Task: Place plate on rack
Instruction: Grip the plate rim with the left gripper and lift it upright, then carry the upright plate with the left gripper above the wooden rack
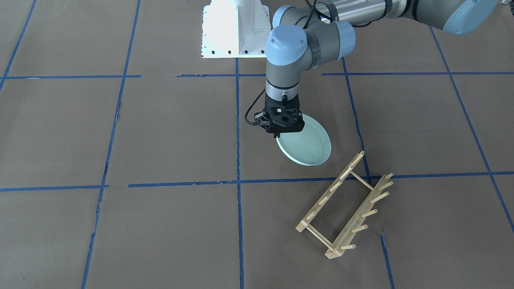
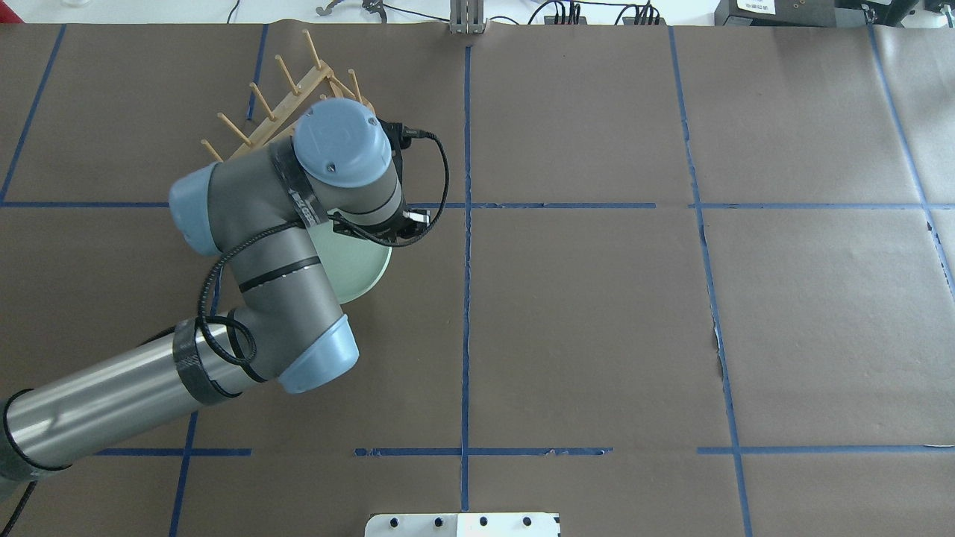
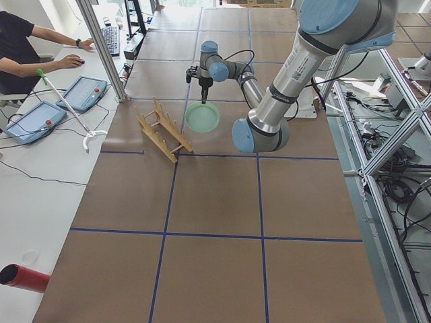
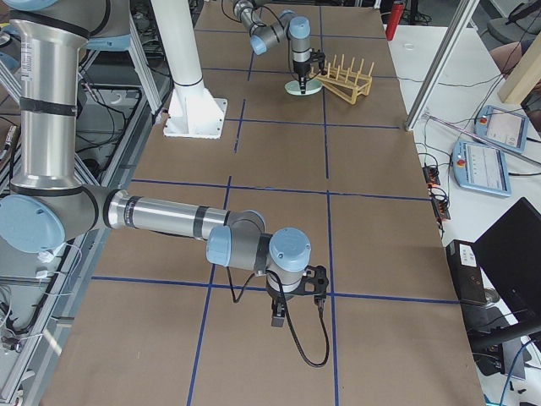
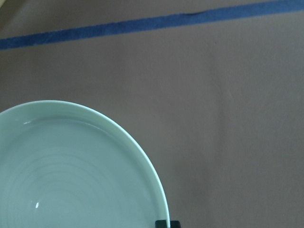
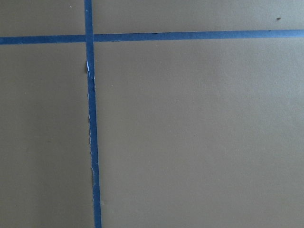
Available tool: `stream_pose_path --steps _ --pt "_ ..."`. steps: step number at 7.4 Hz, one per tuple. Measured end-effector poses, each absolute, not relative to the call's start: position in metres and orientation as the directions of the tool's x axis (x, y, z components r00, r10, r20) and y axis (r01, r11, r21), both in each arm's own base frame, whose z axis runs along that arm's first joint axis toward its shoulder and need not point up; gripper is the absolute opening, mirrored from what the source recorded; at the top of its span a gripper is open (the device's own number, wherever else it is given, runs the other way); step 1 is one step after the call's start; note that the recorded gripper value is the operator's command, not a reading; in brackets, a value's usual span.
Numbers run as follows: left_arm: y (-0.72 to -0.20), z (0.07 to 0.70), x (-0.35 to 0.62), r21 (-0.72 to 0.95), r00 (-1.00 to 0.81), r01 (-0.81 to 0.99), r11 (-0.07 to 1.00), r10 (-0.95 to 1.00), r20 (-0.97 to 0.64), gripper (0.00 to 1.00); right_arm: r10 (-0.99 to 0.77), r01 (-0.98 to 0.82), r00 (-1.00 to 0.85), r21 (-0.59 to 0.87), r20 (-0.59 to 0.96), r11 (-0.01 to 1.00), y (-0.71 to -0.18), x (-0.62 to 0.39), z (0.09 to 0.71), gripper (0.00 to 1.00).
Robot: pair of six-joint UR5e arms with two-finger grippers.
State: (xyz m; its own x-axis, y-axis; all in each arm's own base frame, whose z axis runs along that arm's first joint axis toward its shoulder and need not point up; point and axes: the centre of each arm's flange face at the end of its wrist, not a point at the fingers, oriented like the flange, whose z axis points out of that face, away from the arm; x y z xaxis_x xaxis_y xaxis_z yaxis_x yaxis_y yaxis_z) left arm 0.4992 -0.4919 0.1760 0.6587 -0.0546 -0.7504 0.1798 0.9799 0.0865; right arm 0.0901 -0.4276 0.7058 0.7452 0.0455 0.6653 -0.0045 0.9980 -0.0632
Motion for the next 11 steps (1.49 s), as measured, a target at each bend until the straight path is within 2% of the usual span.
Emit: stream_pose_path --steps 2,4,6,8,11 --pt "-0.530 0.129 0.416 0.000 0.439 0.373 0.928 -0.177 -0.881 0.00 0.045 -0.004 0.745 -0.063 0.665 0.998 -0.428 0.090 0.706 1.00" --pt "-0.567 0.109 0.329 -0.123 0.196 0.474 0.872 -0.240 -0.951 0.00 0.045 -0.004 0.745 -0.063 0.665 0.998 -0.428 0.090 0.706 1.00" --pt "-0.582 0.140 0.264 -0.203 -0.069 0.527 0.825 -0.196 -0.978 0.00 0.045 -0.004 0.745 -0.063 0.665 0.998 -0.428 0.090 0.706 1.00" --pt "-0.592 0.189 0.238 -0.274 -0.303 0.550 0.789 -0.118 -0.946 0.00 0.045 -0.004 0.745 -0.063 0.665 0.998 -0.428 0.090 0.706 1.00" --pt "-0.610 0.223 0.231 -0.324 -0.418 0.636 0.701 -0.039 -0.907 0.00 0.046 -0.004 0.745 -0.064 0.665 0.998 -0.427 0.090 0.706 1.00"
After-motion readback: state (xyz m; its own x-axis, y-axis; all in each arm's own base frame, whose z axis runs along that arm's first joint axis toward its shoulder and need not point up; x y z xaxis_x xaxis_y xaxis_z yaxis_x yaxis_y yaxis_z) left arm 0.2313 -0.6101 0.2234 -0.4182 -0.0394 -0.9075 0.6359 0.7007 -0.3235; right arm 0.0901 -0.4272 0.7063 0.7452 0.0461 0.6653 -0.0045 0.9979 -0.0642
